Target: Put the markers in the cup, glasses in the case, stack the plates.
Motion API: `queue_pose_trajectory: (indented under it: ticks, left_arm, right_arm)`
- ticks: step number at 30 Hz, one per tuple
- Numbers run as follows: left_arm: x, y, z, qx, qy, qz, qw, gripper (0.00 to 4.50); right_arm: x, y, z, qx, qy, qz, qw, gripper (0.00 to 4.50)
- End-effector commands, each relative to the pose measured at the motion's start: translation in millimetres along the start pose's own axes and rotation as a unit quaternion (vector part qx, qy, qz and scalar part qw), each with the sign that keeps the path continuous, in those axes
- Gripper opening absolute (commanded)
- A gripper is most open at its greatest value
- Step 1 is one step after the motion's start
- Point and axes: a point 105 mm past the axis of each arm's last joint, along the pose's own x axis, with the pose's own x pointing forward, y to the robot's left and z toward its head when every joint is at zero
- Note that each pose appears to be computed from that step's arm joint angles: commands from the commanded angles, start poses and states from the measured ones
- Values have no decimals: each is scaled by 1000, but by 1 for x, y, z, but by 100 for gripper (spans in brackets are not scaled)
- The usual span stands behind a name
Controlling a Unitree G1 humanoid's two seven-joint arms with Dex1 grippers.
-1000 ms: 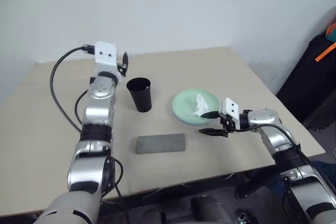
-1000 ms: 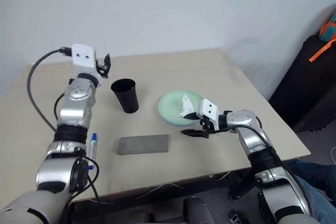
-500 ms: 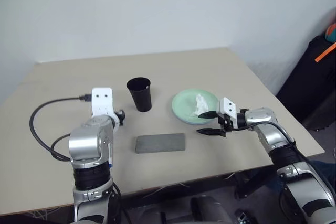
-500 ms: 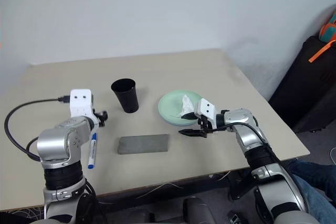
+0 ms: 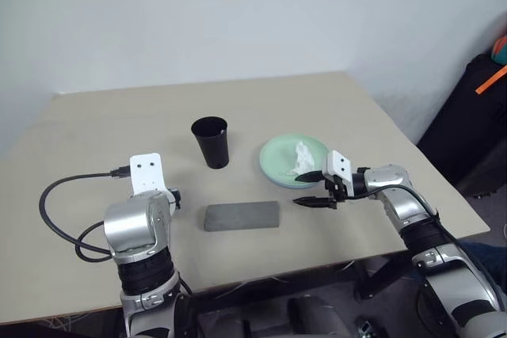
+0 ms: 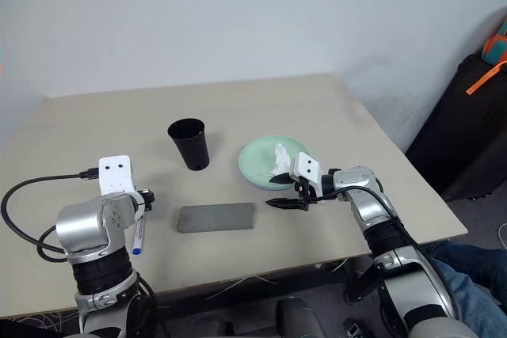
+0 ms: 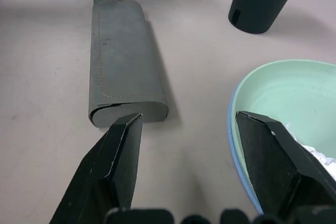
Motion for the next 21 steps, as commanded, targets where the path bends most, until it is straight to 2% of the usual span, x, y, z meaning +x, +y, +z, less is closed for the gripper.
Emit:
queue_pose_trajectory:
  ticks: [1,5,7,9,15,18,21]
  left_arm:
    - [1,1,-1,-17,8,-10,1000,301]
    - [6,2,-6,-25,26,-19,999,301]
    - [8,4,-7,-24,30,-18,999,265]
    - [10,5,-8,-23,34,-19,999,213]
    - [13,3,-10,-21,38,-26,999,10]
    - [14,2,-8,-25,34,-34,999,8]
    - [12,-2,5,-25,1,-52,998,8]
  right_arm:
    - [-4,-8,15,-28,-14,-12,999,308]
    - [-6,-9,15,-27,-13,-18,999,308]
    - [-7,-10,14,-27,-12,-21,999,308]
    - [-8,-10,15,-27,-12,-23,999,308]
    - [-10,-11,14,-27,-11,-28,999,308]
    - [-11,-12,15,-27,-10,-30,999,308]
    - [-11,-13,15,-28,-10,-31,999,308]
